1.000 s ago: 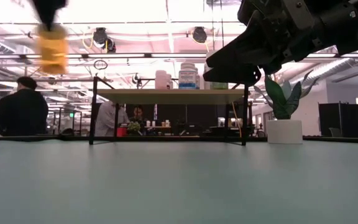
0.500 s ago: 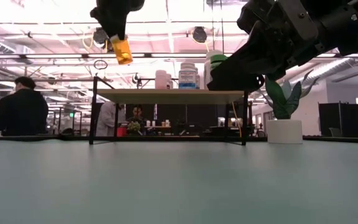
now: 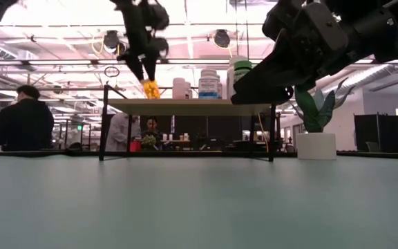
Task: Pick and place medicine bottles onto shelf by color
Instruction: Put the orange pill bottle on the shelf
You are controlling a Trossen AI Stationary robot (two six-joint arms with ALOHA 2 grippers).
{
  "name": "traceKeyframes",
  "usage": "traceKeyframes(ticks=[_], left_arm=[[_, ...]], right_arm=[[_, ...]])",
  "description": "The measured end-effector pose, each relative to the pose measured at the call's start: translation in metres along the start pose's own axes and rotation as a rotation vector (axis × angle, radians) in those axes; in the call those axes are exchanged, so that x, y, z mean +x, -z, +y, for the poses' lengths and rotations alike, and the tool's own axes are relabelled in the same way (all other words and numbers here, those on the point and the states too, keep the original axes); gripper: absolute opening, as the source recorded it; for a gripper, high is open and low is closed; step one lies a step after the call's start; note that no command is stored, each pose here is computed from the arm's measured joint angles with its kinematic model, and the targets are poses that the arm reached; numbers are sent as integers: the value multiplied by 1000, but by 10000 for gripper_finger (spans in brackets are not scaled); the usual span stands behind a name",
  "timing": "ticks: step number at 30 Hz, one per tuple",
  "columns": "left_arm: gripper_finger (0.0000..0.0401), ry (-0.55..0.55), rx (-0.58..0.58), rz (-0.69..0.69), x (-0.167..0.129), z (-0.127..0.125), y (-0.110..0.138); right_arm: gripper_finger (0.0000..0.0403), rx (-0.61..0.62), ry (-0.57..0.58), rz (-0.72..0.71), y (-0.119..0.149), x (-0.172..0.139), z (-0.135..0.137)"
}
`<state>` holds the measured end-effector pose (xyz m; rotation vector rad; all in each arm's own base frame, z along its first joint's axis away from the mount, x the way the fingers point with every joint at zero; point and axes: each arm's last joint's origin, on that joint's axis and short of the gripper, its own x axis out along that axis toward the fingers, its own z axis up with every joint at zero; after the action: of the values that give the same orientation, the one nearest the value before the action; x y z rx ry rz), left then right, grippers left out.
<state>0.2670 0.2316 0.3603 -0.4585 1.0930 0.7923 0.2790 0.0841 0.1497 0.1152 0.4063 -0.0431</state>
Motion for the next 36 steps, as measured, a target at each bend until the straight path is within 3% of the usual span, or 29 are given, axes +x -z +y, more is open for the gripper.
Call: traceKeyframes(ticks=[3, 9, 17, 25, 31, 36], left_arm=[[218, -14, 22, 65, 25, 2, -8], [218, -13, 71, 110, 37, -1, -20], [218, 3, 123, 39, 5, -8, -28], [218, 8, 223, 84, -30, -20, -14], [218, 86, 359, 9, -68, -54, 8], [218, 253, 506, -41, -101, -96, 36]], right_arm=[[247, -6, 5, 18, 2, 0, 0], [247, -5, 20, 36, 6, 0, -5], [247, 64, 67, 72, 19, -3, -20], [247, 47, 43, 19, 15, -3, -18], [247, -17, -35, -113, 4, -7, -2], [247, -97, -87, -257, -8, -13, 10]])
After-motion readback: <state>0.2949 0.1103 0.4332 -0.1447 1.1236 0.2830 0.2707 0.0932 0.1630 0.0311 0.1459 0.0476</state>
